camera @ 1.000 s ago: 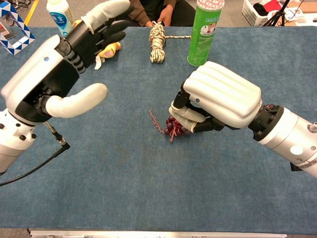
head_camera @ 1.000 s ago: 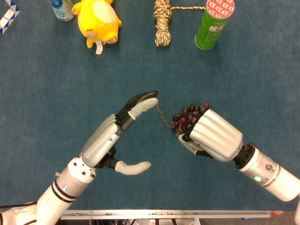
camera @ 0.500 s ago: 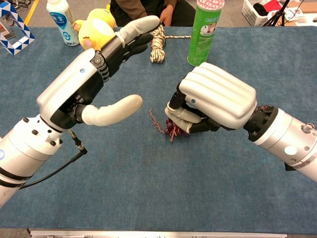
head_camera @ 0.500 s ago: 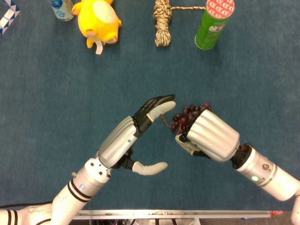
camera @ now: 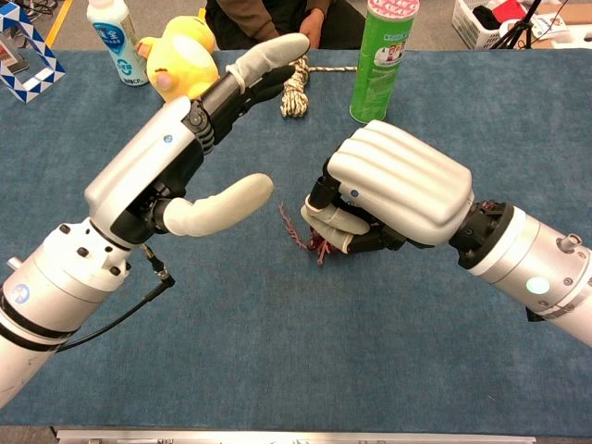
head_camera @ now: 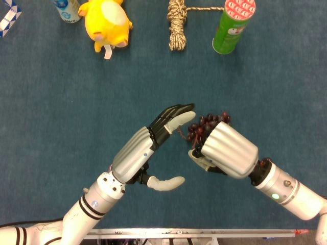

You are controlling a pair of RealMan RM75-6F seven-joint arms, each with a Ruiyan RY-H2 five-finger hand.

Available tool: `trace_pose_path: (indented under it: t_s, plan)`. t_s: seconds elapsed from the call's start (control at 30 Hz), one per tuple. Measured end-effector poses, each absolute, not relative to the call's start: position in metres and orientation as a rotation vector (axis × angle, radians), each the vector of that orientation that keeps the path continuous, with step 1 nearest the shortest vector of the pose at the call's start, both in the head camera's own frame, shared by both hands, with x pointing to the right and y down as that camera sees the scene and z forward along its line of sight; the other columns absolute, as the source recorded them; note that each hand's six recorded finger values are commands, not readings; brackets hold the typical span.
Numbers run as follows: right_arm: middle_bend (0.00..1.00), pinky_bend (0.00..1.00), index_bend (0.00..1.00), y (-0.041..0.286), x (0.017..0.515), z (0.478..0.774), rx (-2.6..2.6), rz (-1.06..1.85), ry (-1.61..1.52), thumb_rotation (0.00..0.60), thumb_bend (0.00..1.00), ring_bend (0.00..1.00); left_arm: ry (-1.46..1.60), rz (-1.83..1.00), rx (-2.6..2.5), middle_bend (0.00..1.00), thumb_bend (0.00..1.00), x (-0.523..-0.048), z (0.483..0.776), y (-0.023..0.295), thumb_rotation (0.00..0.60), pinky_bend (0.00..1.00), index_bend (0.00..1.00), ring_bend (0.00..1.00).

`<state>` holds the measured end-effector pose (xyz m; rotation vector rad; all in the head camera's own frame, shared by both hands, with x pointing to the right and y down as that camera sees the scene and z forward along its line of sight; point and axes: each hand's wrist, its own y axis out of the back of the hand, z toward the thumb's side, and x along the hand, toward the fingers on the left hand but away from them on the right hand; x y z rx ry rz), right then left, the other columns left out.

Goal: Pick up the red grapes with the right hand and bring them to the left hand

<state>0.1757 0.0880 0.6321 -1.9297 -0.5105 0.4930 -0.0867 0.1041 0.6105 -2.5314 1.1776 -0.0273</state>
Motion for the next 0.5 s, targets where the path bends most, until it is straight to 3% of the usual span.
trace_pose_path:
  t_s: [0.5]
  plan:
    - [1.0,1.0,1.0,0.0894,0.1728,0.6319,-1.932,0.487,-0.503,0.6,0.82,1.0,1.186,-0.007,-2.523,0.0,0.21,-0.0847,0.6101,0.1031,0.227,0.0,0.0,0.0]
